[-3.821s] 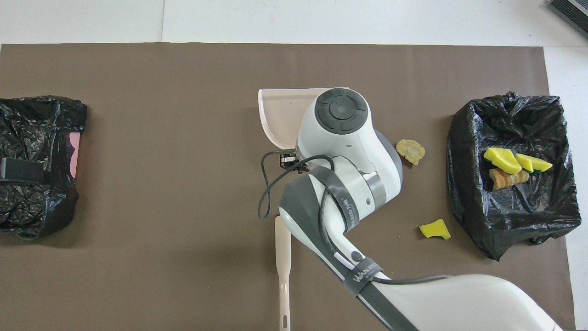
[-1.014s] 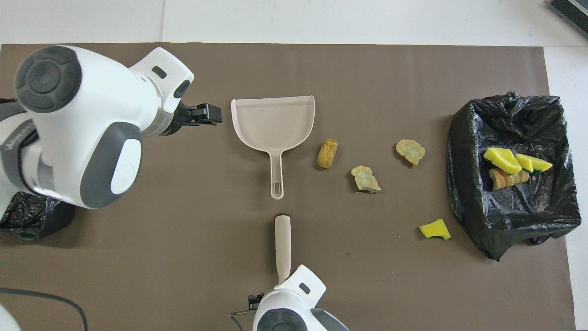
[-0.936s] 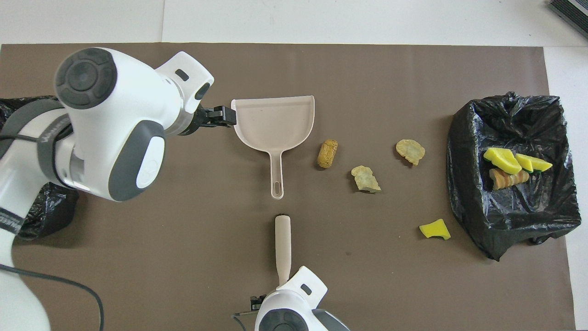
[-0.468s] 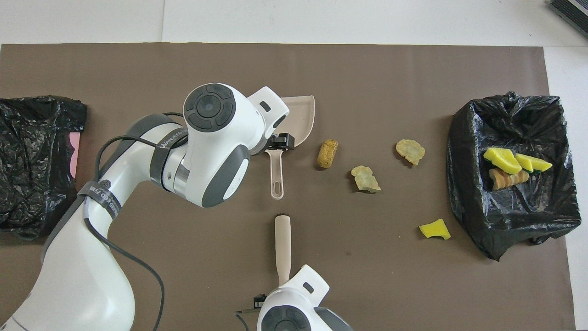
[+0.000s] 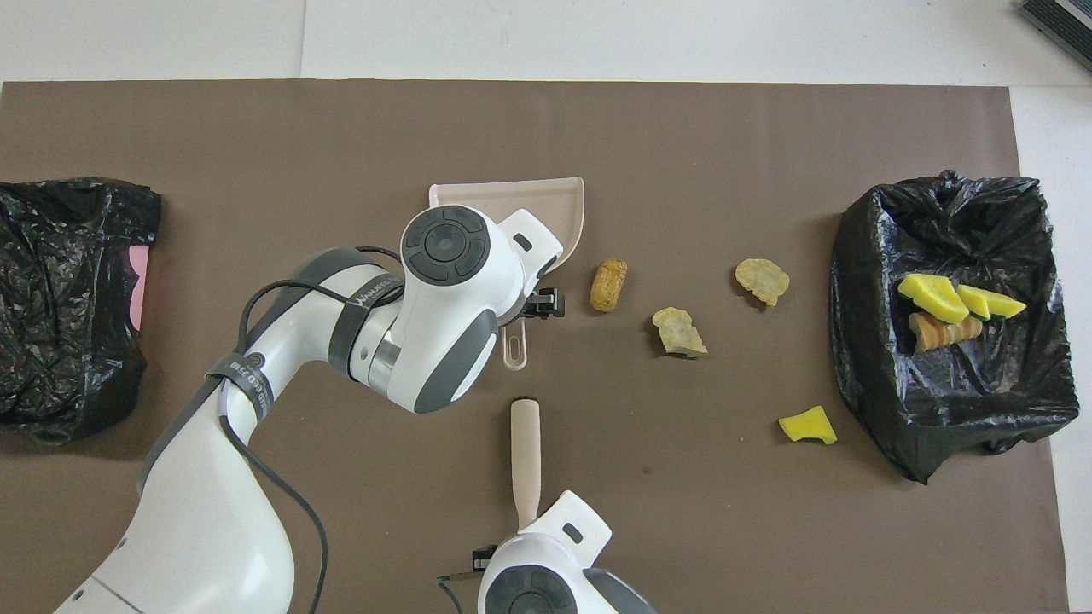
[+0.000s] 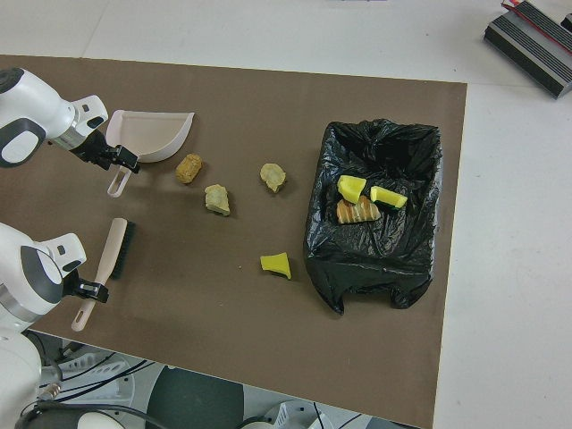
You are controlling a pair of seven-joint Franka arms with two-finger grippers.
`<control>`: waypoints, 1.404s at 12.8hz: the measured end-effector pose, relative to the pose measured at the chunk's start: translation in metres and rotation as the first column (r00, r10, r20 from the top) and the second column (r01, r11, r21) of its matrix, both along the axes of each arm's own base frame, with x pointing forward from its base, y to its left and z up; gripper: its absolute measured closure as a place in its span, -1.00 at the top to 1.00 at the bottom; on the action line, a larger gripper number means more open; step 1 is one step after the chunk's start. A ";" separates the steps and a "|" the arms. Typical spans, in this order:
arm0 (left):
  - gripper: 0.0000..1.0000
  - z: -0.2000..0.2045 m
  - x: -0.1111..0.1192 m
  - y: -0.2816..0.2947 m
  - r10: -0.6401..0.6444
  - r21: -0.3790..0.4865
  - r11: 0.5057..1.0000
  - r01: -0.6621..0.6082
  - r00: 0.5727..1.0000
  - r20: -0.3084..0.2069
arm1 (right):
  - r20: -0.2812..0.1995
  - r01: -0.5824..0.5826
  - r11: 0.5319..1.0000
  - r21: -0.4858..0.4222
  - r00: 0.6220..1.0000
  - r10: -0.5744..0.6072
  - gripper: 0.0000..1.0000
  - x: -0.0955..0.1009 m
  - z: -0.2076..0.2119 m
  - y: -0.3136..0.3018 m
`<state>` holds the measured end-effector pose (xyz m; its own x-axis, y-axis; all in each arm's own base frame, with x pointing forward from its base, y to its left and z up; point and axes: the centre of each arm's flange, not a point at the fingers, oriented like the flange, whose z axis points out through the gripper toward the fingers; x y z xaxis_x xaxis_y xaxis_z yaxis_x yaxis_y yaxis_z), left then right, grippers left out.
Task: Sweep and dump trash in bin
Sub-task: 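Grasp the dustpan with the left gripper and pull it nearer the robot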
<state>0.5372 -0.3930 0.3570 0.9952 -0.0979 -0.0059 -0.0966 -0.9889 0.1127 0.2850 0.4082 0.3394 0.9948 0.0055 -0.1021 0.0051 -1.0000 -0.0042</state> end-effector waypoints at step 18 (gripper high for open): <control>-0.37 0.070 0.030 0.099 -0.479 0.131 0.869 0.478 0.878 -0.026 | -0.117 0.149 0.969 -0.199 0.978 -0.174 -0.50 0.090 0.086 -0.097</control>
